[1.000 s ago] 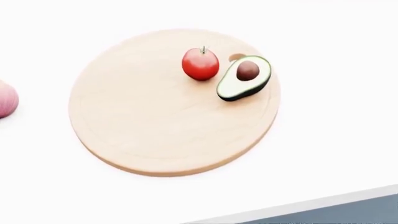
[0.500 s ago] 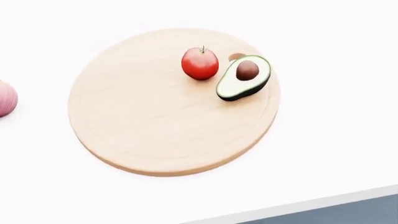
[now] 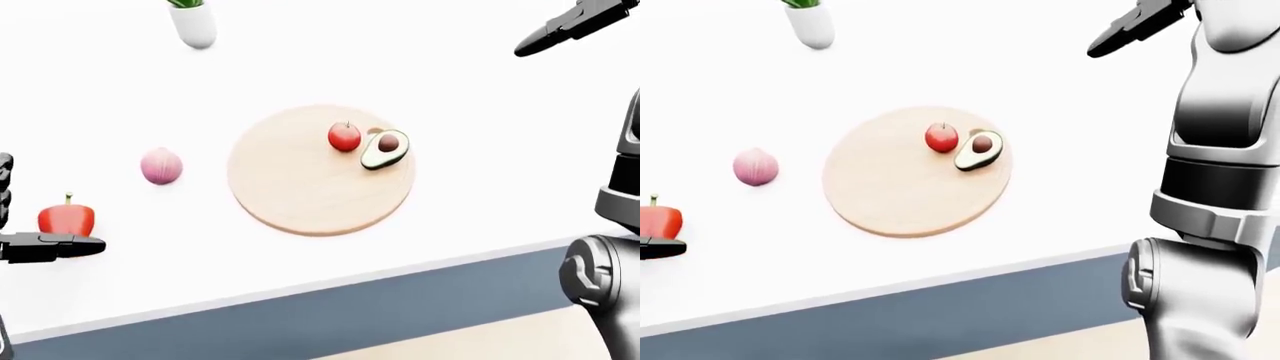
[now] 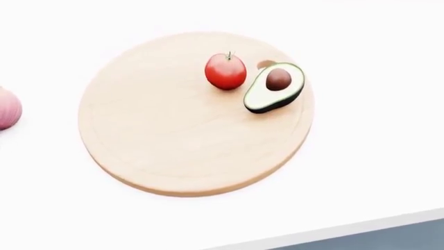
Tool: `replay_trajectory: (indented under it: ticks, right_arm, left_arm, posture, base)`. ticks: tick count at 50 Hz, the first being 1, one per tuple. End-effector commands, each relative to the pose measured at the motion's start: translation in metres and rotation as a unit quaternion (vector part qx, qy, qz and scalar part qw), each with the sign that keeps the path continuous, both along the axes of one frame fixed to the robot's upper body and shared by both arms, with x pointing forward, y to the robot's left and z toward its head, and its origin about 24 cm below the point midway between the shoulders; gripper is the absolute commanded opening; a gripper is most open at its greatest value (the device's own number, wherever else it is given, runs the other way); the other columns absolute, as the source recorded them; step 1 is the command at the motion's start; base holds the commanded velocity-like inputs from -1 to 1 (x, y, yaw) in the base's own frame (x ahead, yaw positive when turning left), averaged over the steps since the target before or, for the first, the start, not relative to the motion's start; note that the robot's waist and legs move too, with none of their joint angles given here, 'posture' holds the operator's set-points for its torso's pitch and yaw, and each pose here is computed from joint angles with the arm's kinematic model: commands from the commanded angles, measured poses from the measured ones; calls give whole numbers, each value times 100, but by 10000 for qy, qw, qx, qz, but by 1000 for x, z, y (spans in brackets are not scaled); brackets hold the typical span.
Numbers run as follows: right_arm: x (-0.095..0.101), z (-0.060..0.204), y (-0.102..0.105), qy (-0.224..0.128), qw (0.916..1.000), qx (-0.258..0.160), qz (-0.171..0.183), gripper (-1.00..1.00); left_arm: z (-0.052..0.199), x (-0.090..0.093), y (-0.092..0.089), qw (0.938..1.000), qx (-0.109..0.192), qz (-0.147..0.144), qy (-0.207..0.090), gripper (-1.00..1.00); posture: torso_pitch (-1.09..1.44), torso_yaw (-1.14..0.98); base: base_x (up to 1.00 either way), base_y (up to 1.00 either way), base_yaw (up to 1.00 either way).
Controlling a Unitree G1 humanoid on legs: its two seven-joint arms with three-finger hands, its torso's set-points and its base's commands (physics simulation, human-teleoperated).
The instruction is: Place the avocado, onion, tomato and bell pepper on the cutting board.
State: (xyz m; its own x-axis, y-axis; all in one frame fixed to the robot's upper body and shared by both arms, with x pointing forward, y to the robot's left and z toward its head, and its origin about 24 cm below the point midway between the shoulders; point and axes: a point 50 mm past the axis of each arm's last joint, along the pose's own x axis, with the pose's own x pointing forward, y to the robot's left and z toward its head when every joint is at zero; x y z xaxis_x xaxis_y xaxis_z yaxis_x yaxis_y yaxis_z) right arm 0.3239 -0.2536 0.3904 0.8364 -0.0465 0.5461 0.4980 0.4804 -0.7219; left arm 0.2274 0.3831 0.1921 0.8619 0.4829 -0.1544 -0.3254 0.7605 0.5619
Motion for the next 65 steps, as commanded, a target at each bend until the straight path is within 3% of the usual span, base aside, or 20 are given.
replay_trajectory:
  ticks: [1,28,29,41,46,51,65]
  right_arm:
    - [-12,16,1,-412,9991,-58,-10,100]
    - [-12,11,-2,-357,9993,-43,-44,100]
    - [-12,11,-2,-354,9994,-38,-43,100]
    - [-11,8,-2,-311,9995,-33,-36,100]
    - [-10,9,-1,-306,9995,-41,-32,100]
    - [-11,12,-2,-329,9994,-39,-37,100]
    - [-10,9,-4,-301,9995,-32,-67,100]
  left_arm:
    - [16,-1,-1,9990,357,6,-264,100]
    - [-16,-1,1,9986,515,66,140,100]
    - [-15,-2,1,9984,554,41,106,-100]
    - [-10,-1,-2,9983,581,-28,85,-100]
    - [21,0,-8,9973,660,-54,-326,-100]
    - [55,-3,-26,9933,876,-278,-699,-100]
    - [115,8,-38,9864,1269,-489,-924,-100]
  posture:
    - [0,0]
    - [0,0]
    - [0,0]
    - [0,0]
    - [0,0]
    - [0,0]
    - [0,0]
  base:
    - [0,0,0]
    - [0,0,0]
    - [0,0,0]
    - [0,0,0]
    - [0,0,0]
    - [0,0,0]
    - [0,0,0]
